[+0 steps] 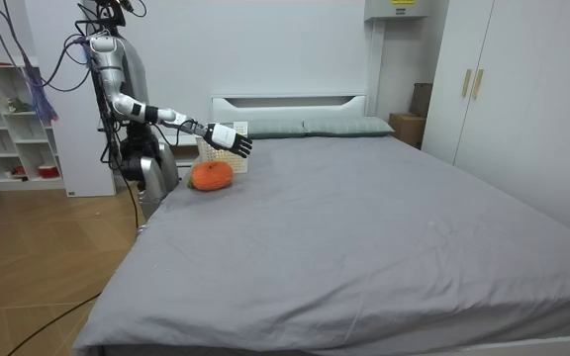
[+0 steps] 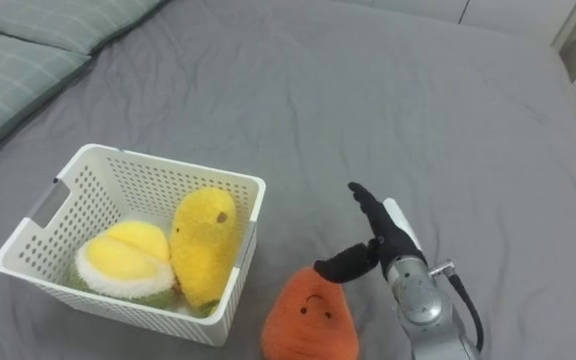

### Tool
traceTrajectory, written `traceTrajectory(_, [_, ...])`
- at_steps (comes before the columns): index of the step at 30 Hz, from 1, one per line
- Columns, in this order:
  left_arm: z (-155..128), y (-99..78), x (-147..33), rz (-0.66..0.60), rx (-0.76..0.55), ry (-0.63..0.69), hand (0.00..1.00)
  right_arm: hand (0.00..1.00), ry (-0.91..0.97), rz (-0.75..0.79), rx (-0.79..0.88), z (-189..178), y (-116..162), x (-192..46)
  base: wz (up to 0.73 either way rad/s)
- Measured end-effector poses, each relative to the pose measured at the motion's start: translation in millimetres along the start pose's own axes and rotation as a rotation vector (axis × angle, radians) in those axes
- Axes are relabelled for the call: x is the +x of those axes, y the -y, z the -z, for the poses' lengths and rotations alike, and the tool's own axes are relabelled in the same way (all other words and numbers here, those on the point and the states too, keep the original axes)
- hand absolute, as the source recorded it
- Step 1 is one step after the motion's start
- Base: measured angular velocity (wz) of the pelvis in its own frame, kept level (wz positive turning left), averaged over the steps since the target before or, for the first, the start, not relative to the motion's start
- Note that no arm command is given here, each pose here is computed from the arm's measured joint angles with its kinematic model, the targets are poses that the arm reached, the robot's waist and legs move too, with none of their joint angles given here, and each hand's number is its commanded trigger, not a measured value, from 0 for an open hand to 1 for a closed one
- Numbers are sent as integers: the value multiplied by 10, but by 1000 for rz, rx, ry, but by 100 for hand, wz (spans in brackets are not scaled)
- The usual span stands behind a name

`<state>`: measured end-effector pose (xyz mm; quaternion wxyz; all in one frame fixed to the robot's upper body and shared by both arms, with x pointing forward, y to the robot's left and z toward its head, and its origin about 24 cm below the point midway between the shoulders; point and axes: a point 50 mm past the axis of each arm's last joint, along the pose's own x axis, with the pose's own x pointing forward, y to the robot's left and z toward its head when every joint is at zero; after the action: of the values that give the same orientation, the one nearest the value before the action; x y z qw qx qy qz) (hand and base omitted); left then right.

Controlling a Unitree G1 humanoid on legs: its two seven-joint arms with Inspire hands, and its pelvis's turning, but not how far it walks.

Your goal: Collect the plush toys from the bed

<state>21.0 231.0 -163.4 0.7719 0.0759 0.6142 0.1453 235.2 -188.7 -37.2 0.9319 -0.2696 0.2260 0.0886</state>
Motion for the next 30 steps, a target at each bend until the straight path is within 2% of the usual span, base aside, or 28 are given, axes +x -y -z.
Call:
traceTrajectory(11, [151,-79,-15,-19,24,-46,0,0,-34,-168,-72,99,-256,-72,2])
traceTrajectory(18, [250,-22,-28,10,90,-111,0,0,-77,-313,-93,164,-399,-70,0])
traceTrajectory(30, [279,-3,-32,42,105,-136,0,0,-120,-408,-118,188,-425,-57,0])
